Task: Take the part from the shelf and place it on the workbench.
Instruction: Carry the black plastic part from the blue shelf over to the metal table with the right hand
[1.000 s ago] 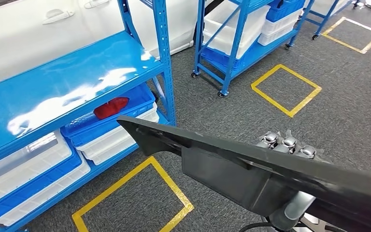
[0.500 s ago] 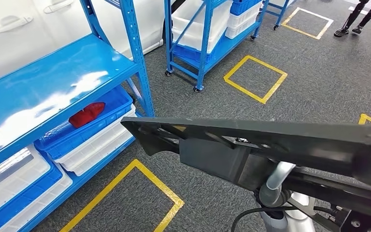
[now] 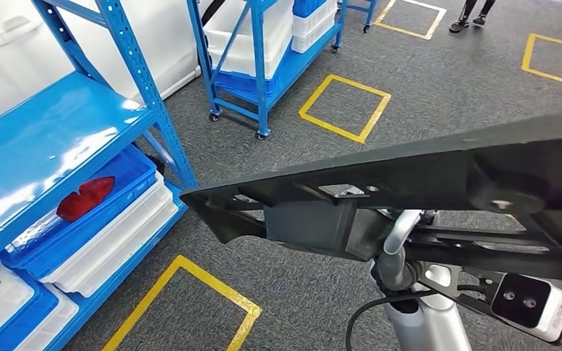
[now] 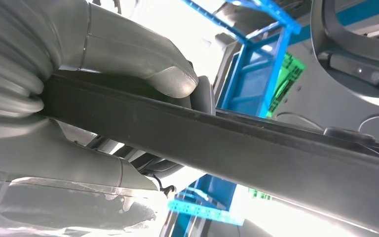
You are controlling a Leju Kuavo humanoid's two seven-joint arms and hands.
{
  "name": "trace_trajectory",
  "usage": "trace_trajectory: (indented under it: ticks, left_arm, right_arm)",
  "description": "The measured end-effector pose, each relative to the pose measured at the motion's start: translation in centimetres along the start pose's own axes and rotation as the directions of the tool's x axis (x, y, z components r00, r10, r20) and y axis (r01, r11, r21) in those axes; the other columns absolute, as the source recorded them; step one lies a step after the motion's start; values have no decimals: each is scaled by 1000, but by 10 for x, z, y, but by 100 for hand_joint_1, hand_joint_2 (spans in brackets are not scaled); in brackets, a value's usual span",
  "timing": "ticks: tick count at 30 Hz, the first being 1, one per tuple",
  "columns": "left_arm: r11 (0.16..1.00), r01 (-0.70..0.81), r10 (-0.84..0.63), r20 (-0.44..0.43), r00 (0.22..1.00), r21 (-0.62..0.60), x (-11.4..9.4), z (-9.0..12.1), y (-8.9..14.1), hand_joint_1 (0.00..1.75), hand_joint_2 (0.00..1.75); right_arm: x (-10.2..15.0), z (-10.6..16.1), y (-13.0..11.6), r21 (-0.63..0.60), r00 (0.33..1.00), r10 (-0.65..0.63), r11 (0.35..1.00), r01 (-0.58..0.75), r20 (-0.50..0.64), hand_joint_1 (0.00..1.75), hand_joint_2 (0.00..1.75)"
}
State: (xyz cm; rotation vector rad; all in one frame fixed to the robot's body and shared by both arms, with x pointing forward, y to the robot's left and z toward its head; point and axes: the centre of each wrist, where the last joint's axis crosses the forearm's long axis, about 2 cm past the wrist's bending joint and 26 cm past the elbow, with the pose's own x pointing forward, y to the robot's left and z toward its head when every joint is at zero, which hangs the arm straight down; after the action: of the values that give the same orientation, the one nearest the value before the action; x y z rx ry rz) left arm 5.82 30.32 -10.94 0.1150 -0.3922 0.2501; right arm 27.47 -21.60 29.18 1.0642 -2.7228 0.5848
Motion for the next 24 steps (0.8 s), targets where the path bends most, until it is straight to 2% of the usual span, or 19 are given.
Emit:
trace_trajectory:
  ticks: [14, 18, 24]
  left_arm:
    - [1000, -25, 26, -3, 1000, 18, -1, 0, -1, 0, 175]
    - [1000, 16, -16, -6, 1000, 18, -1, 0, -1, 0, 175]
    - [996, 94, -94, 3, 996, -4, 6, -1, -2, 0, 175]
  right_arm:
    - [-9, 4, -1, -54, 999, 22, 998, -24, -26, 175, 175]
    - [1, 10, 0, -78, 998, 57, 995, -60, -32, 175, 175]
    - [30, 23, 1, -123, 985, 162, 978, -168, -54, 175, 175]
